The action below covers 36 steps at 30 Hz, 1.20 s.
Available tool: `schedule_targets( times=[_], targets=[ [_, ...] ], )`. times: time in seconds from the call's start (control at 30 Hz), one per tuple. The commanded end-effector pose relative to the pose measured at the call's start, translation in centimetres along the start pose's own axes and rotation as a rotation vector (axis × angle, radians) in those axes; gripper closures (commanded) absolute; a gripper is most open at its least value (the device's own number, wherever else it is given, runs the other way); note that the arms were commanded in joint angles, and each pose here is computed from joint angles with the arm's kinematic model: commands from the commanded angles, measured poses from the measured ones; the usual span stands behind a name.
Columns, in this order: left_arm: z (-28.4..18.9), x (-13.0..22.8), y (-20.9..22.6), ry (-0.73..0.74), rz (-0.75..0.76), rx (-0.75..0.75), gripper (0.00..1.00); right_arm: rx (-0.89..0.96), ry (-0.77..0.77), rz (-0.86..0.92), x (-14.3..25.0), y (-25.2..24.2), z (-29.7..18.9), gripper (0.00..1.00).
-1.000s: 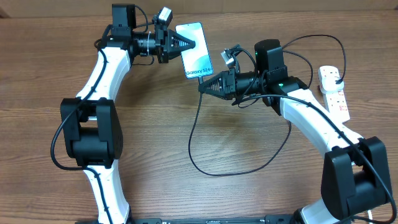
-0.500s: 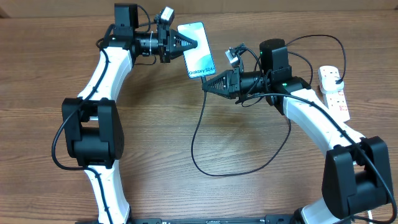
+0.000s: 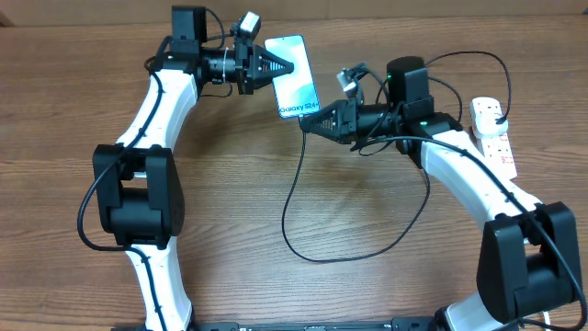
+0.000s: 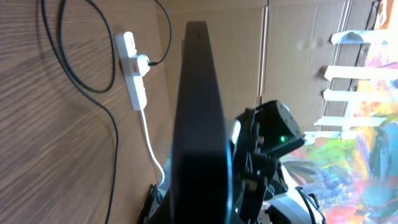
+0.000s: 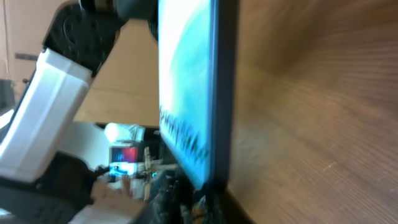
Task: Plug charger to phone and switch on socket
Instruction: 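Lower the plugged phone flat onto the table with both grippers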
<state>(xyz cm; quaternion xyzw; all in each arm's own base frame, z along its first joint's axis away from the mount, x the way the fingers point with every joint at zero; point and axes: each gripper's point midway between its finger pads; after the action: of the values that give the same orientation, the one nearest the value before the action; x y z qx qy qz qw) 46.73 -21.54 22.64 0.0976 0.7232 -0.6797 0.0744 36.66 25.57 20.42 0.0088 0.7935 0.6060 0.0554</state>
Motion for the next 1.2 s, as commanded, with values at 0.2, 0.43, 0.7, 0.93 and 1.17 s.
schedule_targets(
  times=[0.2,0.43,0.7,0.93,1.17],
  targets=[
    [0.6,1.2,-2.0,0.068,0.102,0.097,0.96,0.017,-0.086,-0.049,-2.0,1.0,-1.5,0.38],
    [0.8,0.8,0.3,0.02,0.232,0.008,0.96,0.024,-0.126,-0.022,-3.1,0.3,-3.3,0.2],
    [-0.7,3.9,9.4,0.016,0.063,-0.417,0.96,0.146,-0.15,0.013,-2.7,-2.8,-3.8,0.17],
    [-2.1,6.8,13.1,0.109,0.023,-0.58,0.96,0.202,-0.148,0.035,-2.2,-4.0,-3.9,0.18],
    [-1.9,8.3,17.2,0.146,-0.068,-0.58,0.96,0.262,-0.139,0.079,-1.5,-5.5,-4.1,0.18]
  ],
)
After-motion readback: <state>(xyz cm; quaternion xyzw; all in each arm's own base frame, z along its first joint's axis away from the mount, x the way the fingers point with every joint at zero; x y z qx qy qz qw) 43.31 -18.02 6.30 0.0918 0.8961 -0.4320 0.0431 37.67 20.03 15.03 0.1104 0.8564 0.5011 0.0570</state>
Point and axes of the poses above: each gripper's point midway between its finger pads, its own z axis out along the fingers, its own y axis along the line the jaws close on, x = y × z, and after that the axes turned 9 degrees about z, right-handed
